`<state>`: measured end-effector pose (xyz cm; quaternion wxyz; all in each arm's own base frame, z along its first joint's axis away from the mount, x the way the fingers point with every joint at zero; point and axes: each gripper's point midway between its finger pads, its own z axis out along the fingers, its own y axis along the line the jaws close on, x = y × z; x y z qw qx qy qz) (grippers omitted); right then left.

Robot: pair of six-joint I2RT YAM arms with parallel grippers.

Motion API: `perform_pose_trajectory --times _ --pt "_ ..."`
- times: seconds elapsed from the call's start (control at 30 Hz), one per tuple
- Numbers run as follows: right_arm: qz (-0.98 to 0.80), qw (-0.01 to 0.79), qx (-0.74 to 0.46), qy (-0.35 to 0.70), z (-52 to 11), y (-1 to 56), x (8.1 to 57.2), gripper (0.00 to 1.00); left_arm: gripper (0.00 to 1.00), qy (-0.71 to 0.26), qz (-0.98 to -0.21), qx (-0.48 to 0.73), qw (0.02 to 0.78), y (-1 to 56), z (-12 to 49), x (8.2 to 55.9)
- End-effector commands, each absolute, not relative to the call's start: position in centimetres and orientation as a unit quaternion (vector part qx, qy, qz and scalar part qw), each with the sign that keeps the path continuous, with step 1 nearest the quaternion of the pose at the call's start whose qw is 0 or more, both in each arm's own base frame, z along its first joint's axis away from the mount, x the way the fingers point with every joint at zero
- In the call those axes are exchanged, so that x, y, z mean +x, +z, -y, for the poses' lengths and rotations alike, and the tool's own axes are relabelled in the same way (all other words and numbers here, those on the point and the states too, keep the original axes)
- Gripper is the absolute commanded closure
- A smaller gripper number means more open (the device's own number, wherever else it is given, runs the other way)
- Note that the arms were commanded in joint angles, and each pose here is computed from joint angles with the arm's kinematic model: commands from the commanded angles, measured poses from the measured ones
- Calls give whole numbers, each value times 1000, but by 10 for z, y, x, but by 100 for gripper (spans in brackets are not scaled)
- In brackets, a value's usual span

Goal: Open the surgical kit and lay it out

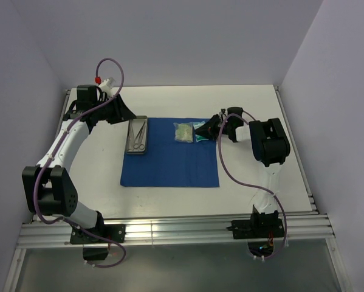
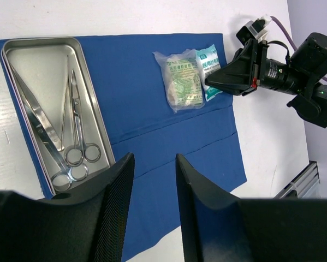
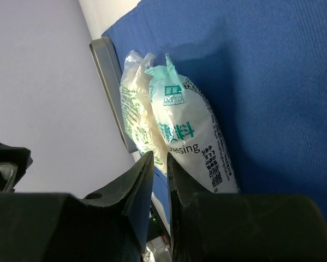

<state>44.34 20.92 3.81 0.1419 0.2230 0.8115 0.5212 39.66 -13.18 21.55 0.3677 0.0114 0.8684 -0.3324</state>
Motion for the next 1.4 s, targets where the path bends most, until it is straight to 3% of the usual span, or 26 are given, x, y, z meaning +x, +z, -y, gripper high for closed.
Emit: perform_pose_trajectory --times 0.0,0.43,0.6,0.7,0.8,0.87,0.93,1.37 --pt "-803 148 226 532 -207 35 445 76 58 -325 -861 28 389 227 129 403" --pt "-751 228 165 597 -215 147 451 71 56 -304 -862 45 403 228 124 401" --pt "-737 269 115 609 -224 208 452 62 56 -270 -875 35 401 220 112 405" --pt "-735 295 87 604 -228 240 453 50 57 -240 -888 34 392 210 104 411" --pt "-759 312 67 568 -229 248 446 36 60 -203 -909 33 364 184 92 416" --pt "-778 320 68 536 -227 252 440 20 65 -185 -922 36 339 165 87 420" --pt "-798 332 43 501 -229 252 427 14 67 -170 -928 40 328 157 85 427" --pt "-849 348 12 398 -215 221 371 13 74 -77 -950 94 288 96 101 462"
